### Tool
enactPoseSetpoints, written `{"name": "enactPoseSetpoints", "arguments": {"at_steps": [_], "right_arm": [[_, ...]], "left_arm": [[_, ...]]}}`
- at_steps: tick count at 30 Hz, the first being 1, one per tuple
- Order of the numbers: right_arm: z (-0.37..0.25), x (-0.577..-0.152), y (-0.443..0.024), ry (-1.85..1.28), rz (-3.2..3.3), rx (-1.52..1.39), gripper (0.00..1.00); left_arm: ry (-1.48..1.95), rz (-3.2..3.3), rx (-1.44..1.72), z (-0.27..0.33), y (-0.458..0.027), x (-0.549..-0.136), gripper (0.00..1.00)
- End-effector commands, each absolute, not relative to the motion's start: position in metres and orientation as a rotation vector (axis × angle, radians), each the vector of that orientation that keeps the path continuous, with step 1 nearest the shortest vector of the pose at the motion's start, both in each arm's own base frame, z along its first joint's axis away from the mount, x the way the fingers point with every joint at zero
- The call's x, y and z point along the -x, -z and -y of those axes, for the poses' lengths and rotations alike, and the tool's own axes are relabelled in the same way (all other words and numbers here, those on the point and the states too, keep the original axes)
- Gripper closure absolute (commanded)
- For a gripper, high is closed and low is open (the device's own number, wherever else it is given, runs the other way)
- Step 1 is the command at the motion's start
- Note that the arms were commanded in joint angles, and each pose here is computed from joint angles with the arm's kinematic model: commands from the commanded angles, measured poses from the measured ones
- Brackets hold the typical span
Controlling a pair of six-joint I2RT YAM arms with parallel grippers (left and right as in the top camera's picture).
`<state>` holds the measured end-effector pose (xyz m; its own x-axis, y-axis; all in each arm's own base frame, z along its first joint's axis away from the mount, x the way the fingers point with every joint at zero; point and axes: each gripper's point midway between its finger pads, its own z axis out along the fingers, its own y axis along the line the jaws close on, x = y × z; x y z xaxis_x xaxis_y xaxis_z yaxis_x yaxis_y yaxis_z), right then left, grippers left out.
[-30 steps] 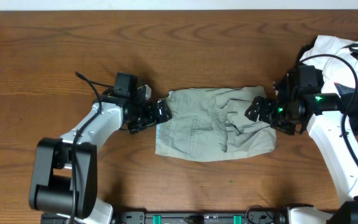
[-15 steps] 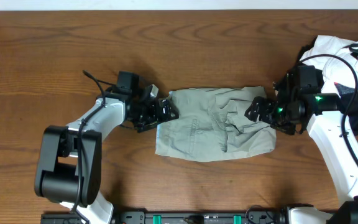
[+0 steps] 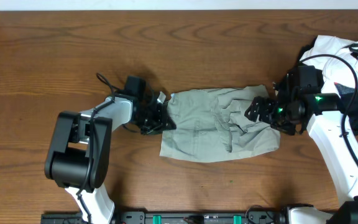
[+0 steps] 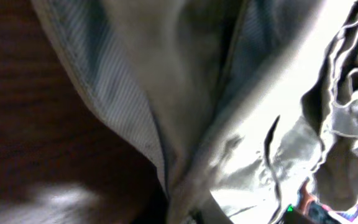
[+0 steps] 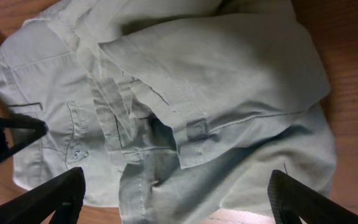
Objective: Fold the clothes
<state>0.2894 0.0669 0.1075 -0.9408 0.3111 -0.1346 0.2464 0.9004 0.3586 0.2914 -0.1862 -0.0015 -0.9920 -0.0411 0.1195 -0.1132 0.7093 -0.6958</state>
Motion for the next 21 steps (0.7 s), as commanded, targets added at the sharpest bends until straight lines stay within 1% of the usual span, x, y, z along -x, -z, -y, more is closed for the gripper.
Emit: {"name": "enactPoseSetpoints", "arguments": {"at_steps": [1,8,12,14,18,21], "right_arm": [[-0.065,-0.289,-0.105,-0.493,-2.884,-0.413,0.08],[-0.064,-0.287,-0.105,-0.488,-2.893,-0.393,0.06],[-0.065,-0.291,-0.105,-0.485,-2.877,-0.381,0.06],[-0.063,-0.293,-0.104,-0.458,-2.871,-0.377,0.11],[-0.061,-0.297,-0.098,-0.417,-2.880,-0.379,0.31],[-0.065,-0.298,-0.087,-0.416,-2.911,-0.367,0.44]], "left_arm": [[-1.008,2.822,-0.161,0.174,0.027,-0.276,0.94],[-0.994,2.827,-0.248,0.155,0.023,-0.284,0.94],[-1.003,2.838,-0.294,0.139,0.011,-0.293,0.94],[-1.016,2.853,-0.319,0.132,0.000,-0.298,0.94],[-1.045,2.899,-0.299,0.129,-0.022,-0.302,0.94],[-1.073,2.942,-0.278,0.129,-0.041,-0.305,0.94]]}}
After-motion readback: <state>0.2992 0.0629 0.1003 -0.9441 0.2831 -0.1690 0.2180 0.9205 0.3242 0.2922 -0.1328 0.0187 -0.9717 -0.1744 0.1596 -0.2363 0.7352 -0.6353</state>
